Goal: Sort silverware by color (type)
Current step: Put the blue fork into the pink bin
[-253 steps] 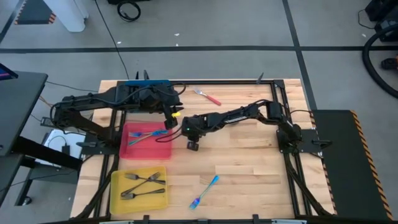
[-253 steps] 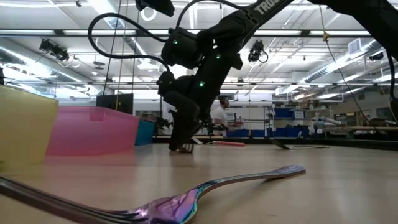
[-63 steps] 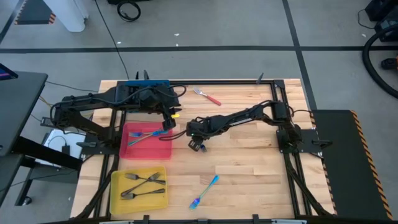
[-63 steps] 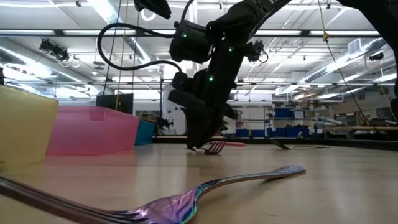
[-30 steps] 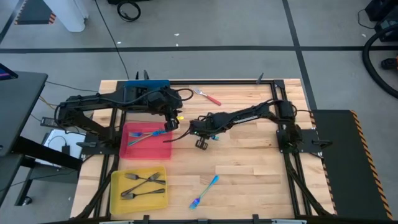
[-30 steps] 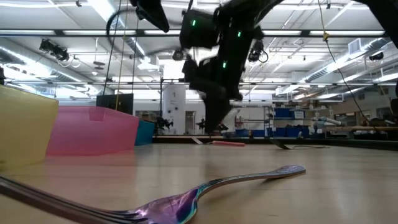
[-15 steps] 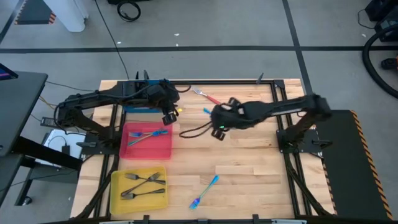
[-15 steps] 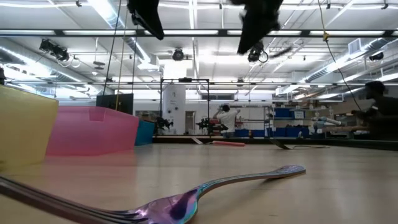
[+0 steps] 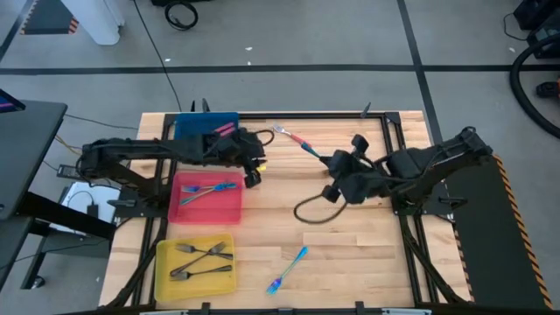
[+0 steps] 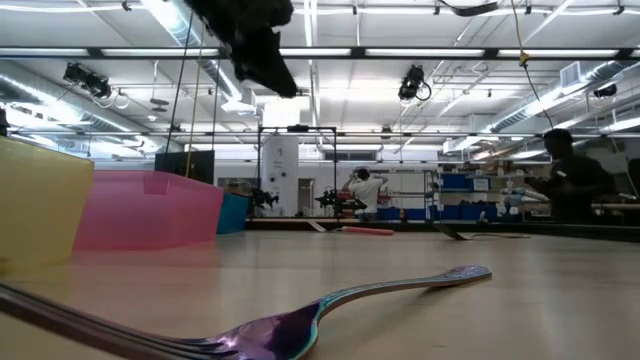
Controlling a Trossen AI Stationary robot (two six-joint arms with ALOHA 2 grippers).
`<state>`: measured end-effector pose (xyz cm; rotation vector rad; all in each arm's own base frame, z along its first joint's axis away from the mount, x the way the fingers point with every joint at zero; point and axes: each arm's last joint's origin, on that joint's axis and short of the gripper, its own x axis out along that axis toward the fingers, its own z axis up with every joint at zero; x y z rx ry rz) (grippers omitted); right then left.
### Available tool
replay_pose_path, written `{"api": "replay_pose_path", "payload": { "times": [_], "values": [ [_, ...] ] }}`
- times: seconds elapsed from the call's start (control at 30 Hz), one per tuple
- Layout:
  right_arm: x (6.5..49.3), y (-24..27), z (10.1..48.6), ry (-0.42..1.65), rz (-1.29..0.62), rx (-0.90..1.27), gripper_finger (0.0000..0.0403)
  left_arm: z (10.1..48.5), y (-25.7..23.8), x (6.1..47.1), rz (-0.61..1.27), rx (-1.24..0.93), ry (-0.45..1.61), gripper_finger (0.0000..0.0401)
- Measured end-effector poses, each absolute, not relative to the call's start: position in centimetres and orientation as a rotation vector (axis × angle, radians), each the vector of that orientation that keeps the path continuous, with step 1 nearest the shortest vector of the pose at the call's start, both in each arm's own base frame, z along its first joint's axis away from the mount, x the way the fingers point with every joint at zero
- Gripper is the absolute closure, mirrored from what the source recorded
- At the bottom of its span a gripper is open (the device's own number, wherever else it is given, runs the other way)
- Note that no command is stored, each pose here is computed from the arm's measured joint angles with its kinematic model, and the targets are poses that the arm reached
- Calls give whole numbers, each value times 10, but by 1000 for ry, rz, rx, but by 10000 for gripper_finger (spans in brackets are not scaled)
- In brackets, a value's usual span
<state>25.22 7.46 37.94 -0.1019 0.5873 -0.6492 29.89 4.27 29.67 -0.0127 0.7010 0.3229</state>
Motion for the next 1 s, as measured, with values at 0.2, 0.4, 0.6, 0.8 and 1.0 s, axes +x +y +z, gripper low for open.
{"api": "replay_pose_path", "payload": {
  "times": [0.2,0.4,0.6,0.8,1.0],
  "values": [
    [264,99,363,560,-713,-255,395,253,27,305,223,-58,426,321],
    [285,119,334,563,-776,-390,395,220,5,292,130,-65,173,321],
    [307,130,302,540,-858,-425,395,211,-3,281,96,-71,63,321],
    [328,134,273,519,-916,-459,395,218,-4,280,92,-121,-17,321],
    [339,139,259,447,-979,-498,395,221,-4,280,90,-137,-43,321]
  ]
}}
